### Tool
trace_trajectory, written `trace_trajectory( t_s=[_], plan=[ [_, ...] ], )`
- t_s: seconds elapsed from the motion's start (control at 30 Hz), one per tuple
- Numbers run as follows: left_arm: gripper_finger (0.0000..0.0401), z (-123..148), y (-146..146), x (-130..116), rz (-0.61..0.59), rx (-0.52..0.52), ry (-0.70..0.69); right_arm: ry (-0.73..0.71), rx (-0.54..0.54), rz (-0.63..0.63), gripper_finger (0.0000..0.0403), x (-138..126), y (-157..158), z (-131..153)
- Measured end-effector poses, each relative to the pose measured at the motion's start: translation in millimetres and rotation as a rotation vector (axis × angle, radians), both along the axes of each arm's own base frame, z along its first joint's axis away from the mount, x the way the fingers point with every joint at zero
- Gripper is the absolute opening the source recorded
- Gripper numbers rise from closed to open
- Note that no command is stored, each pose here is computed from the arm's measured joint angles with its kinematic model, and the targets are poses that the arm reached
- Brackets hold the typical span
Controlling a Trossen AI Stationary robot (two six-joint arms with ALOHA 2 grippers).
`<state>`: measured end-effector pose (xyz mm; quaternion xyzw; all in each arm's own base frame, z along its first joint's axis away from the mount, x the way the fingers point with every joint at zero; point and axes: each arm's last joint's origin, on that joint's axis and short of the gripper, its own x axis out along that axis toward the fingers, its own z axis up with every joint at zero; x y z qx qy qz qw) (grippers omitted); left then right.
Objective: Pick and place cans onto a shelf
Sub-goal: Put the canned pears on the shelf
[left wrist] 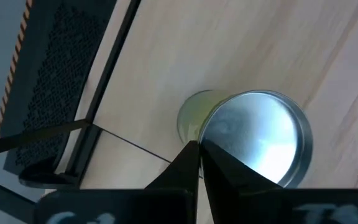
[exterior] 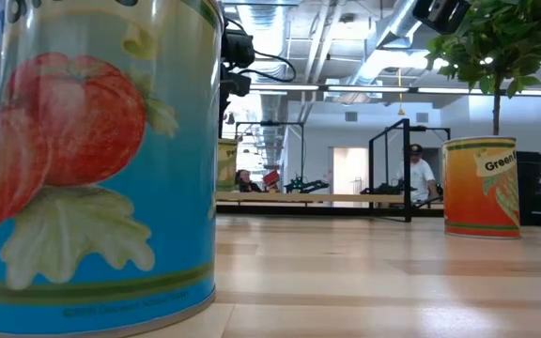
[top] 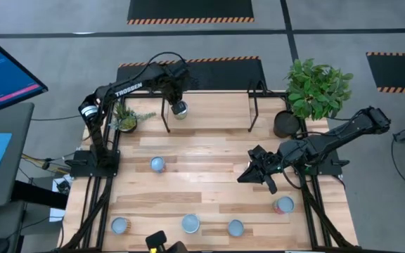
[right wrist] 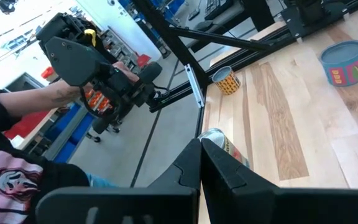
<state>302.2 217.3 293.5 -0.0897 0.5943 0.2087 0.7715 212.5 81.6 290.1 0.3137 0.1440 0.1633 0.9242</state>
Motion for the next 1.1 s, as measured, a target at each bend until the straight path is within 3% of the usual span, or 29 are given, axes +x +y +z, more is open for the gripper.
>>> trace_trajectory(
  t_s=[0.33, 0.53, 0.67, 0.77, 0.9, 1.1],
  plan=[
    [0.0061, 1, 3, 0, 0.033, 0.072, 0.02, 0.0, -0.008, 0.001, 0.0033, 0, 0, 0],
    [0.0068, 21, -16, 14, -0.068, -0.151, -0.188, 0.003, -0.01, 0.001, 0.0033, 0, 0, -1],
    [0.0067, 22, -43, 27, -0.196, -0.205, -0.184, 0.003, -0.01, 0.001, 0.0033, 0, 0, -1],
    [0.0066, 16, -63, 31, -0.313, -0.137, -0.054, 0.003, -0.01, 0.001, 0.0033, 0, 0, -1],
    [0.0066, 8, -77, 35, -0.381, 0.001, 0.081, 0.003, -0.01, 0.001, 0.0033, 0, 0, -1],
    [0.0066, -4, -80, 34, -0.405, 0.026, 0.134, 0.003, -0.01, 0.001, 0.0033, 0, 0, -1]
  ],
)
